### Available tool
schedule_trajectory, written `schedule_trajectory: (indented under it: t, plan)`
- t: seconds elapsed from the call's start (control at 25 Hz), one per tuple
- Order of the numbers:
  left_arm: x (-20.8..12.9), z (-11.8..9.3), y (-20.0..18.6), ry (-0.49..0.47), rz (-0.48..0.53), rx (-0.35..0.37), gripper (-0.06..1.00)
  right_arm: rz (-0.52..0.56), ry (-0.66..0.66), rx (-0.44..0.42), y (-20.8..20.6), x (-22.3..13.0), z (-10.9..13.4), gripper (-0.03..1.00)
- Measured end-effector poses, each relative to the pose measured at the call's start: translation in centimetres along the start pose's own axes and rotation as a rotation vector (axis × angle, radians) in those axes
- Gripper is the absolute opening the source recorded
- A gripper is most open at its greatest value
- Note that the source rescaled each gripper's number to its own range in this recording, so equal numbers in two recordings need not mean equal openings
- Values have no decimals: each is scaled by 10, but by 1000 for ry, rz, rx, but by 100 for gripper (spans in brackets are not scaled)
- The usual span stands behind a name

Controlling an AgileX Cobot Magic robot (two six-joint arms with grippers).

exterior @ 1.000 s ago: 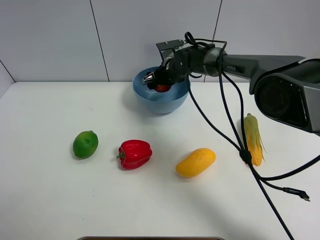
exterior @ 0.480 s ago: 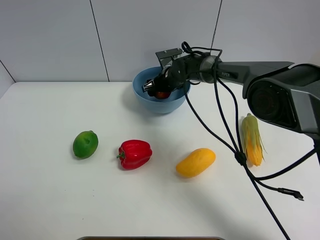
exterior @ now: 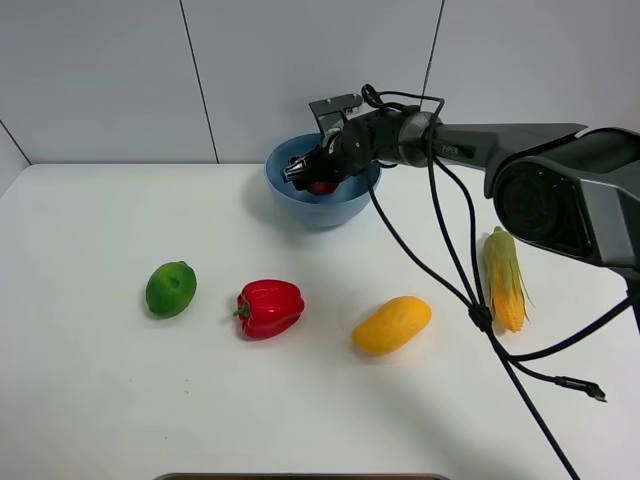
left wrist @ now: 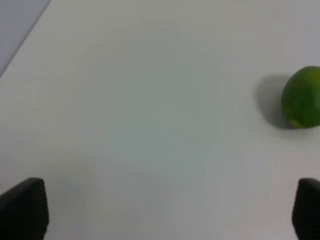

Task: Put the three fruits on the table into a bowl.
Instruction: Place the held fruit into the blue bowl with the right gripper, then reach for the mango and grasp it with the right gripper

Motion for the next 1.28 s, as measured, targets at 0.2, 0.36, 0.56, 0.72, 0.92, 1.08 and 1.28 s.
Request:
schedule_trajectory:
  t: [0.2, 0.36, 0.56, 0.72, 0.92, 1.08, 1.28]
  plan:
    - [0, 0, 0, 0, 0, 0, 100, -7, -12, -5, 0, 1, -1, 73]
    - [0, 0, 0, 0, 0, 0, 100, -21, -13, -6, 0, 3, -1, 78]
    - [0, 0, 0, 0, 0, 0, 100, -32, -25, -11, -3, 6, -2, 89]
    - [0, 0, 0, 0, 0, 0, 100, -48, -28, -15, -12, 14, -3, 91]
    - [0, 0, 0, 0, 0, 0, 100, -52, -62, -19, -36, 32, 1, 91]
    - [0, 0, 0, 0, 0, 0, 100, -73, -83, -24, -68, 53, 3, 91]
    - [0, 0, 0, 0, 0, 0, 100, -76, -117, -40, -120, 78, 5, 91]
Point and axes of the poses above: a point on each arm's last joint axis where the gripper is mounted, y pointing out along that axis toward the gripper, z along the wrist's bending axis when the last joint is at zero, x = y × z, the point moved 3 cm from there along y, pointing out along that axis toward the gripper, and after that the axes turned 13 degrees about -y, right-handed, at the moved point
